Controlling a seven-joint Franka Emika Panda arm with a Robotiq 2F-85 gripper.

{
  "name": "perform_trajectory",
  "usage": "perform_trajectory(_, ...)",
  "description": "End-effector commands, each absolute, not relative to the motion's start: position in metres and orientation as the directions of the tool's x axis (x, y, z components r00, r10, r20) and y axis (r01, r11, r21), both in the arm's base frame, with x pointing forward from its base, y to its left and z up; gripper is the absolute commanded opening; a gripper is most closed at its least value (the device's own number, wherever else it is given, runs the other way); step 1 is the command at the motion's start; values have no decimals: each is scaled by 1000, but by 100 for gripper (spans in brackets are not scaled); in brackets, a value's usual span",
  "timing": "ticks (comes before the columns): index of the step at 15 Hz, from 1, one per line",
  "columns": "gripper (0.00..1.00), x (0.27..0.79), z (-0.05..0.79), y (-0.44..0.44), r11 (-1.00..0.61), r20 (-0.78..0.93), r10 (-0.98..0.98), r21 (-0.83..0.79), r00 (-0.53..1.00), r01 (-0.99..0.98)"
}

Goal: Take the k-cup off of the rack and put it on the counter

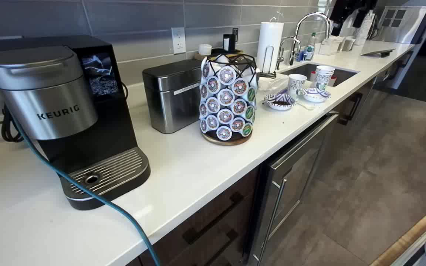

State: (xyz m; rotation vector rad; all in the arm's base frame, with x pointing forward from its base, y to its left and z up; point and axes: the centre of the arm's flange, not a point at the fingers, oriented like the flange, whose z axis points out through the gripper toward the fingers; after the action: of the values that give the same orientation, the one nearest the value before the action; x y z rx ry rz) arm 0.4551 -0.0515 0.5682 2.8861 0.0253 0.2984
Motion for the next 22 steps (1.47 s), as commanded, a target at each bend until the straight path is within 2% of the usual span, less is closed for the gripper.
perform_trajectory(1,100,455,568,-52,-971,200,42,238,979,-7)
perform_trajectory(6,100,455,568,-52,-971,200,42,238,979,-7)
perform_trajectory(13,100,482,519,-51,-954,152,-294,14,944,-300)
perform_trajectory(17,100,506,506,-51,-905,93,-411,-164,907,-393)
perform_trajectory(20,100,533,495,-51,-863,46,-423,-324,905,-387)
perform_trajectory(21,100,540,496,-44,-871,63,-413,-319,908,-374)
perform_trajectory(22,100,515,499,-49,-881,69,-420,-271,905,-388)
